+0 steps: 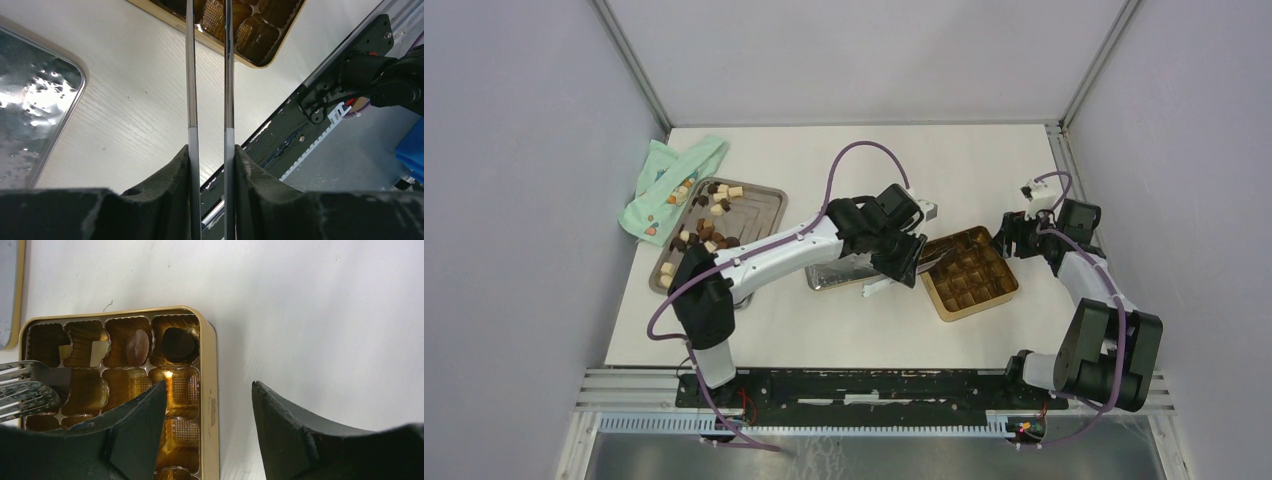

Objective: Pack the chocolate
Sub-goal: Place the fake chocolate in the packing box.

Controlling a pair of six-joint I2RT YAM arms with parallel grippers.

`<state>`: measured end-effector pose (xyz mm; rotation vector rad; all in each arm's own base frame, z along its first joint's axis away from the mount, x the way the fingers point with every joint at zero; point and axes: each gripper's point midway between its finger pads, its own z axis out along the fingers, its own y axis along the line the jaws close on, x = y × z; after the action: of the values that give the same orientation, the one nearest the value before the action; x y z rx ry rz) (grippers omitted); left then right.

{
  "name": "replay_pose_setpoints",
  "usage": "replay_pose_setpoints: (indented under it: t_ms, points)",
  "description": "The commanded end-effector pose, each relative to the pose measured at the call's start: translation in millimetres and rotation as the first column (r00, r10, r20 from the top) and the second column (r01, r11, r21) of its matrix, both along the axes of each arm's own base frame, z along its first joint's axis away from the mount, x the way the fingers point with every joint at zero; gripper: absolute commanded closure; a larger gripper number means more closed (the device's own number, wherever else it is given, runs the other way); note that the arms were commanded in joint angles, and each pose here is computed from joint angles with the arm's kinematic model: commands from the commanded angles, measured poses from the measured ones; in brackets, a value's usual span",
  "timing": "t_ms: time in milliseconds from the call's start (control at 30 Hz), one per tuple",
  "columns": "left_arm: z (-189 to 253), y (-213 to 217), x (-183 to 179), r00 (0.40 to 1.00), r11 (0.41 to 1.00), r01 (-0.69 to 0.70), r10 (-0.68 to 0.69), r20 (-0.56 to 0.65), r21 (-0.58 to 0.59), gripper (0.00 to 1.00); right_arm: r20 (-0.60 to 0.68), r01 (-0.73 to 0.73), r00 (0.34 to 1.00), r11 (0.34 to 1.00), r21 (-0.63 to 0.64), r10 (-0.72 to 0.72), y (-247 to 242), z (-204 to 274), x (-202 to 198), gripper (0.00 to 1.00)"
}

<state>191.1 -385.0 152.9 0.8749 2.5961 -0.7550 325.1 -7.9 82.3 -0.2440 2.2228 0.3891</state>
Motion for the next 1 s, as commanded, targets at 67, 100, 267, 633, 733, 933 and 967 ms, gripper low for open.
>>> replay_pose_setpoints:
  t_ms: [67, 100, 267, 633, 733, 933, 967]
  points:
    - [14.4, -11.3, 8.9, 0.997, 0.999, 0.038, -0.035, 0.071, -0.035, 0.6, 0.071, -0.008, 0.997, 1.0, -0.008, 0.009, -1.7, 13.4, 4.9, 0.31]
    - [13.9, -11.4, 8.9, 0.997, 0.999, 0.037, -0.035, 0.068, -0.035, 0.59, 0.072, -0.009, 0.997, 1.0, -0.007, 0.01, -1.2, 13.4, 4.7, 0.31]
    - [13.2, -12.4, 8.1, 0.997, 0.999, 0.036, -0.034, 0.063, -0.039, 0.58, 0.073, -0.008, 0.997, 1.0, -0.006, 0.009, -1.5, 13.4, 4.1, 0.31]
    - [49.1, -4.2, 18.8, 0.986, 0.993, -0.028, 0.046, 0.16, -0.114, 0.59, 0.114, -0.036, 0.993, 0.999, 0.008, 0.034, 3.0, 25.4, 2.2, 0.31]
    - [60.2, 13.6, 25.8, 0.973, 0.989, -0.083, 0.107, 0.206, -0.121, 0.59, 0.139, -0.052, 0.989, 0.999, -0.001, 0.051, 5.5, 29.9, -1.6, 0.29]
    - [68.5, 70.0, 39.9, 0.938, 0.97, -0.217, 0.239, 0.251, -0.114, 0.59, 0.181, -0.082, 0.98, 0.997, -0.011, 0.083, 11.4, 33.6, -9.6, 0.27]
    - [69.6, 79.2, 41.4, 0.933, 0.965, -0.235, 0.257, 0.252, -0.114, 0.59, 0.187, -0.087, 0.978, 0.996, -0.011, 0.087, 12.0, 34.7, -10.0, 0.27]
